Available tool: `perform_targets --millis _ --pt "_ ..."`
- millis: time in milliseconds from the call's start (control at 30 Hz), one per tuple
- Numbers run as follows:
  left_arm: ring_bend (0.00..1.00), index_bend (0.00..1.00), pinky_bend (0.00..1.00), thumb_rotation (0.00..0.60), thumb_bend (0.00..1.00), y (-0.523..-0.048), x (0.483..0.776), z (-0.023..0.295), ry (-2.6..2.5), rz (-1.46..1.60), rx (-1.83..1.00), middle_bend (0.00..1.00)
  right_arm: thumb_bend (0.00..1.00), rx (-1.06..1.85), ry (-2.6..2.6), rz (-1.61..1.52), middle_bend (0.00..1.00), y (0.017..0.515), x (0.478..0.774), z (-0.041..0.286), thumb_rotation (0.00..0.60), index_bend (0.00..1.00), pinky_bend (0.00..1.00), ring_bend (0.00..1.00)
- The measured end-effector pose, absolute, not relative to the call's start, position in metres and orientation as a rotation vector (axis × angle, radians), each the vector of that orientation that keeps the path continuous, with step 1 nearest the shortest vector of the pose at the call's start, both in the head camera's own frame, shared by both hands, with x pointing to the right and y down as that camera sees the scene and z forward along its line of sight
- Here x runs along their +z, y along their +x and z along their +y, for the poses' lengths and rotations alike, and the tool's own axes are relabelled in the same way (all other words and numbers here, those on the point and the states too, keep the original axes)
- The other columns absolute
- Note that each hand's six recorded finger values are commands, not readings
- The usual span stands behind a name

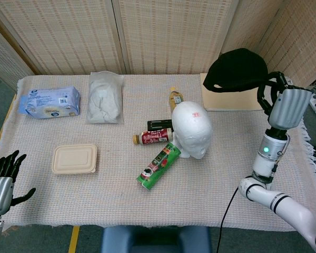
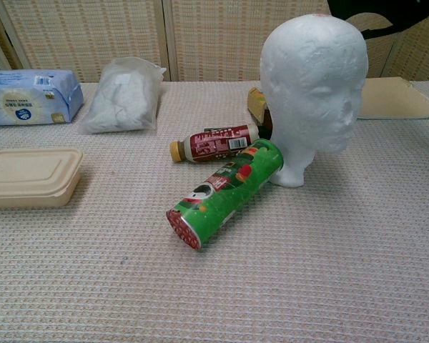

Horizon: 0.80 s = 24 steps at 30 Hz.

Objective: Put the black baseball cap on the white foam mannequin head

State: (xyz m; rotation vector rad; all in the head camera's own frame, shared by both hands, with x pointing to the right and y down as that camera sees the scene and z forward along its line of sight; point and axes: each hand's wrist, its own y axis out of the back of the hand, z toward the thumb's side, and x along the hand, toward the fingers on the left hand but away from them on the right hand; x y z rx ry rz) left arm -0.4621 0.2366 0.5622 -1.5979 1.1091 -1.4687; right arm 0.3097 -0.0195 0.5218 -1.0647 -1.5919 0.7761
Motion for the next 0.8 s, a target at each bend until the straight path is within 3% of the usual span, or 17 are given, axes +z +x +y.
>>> perform_targets --millis 167,433,800 --pt "0.00 0.12 0.02 0.600 0.22 -0.464 0.558 0.235 -1.591 1.122 -1.459 0.00 0.46 0.713 -1.119 -1.561 1.00 0.269 0.517 -0.021 0.600 0.80 1.00 1.00" --pt "0.00 0.12 0.02 0.600 0.22 -0.464 0.555 0.235 -1.594 1.125 -1.452 0.00 0.46 0.624 -1.211 -1.504 1.00 0.235 0.522 0.007 0.600 0.80 1.00 1.00" --pt "0.00 0.12 0.02 0.600 0.22 -0.460 0.549 0.239 -1.606 1.128 -1.432 0.00 0.46 0.610 -1.290 -1.425 1.00 0.232 0.533 0.050 0.600 0.80 1.00 1.00"
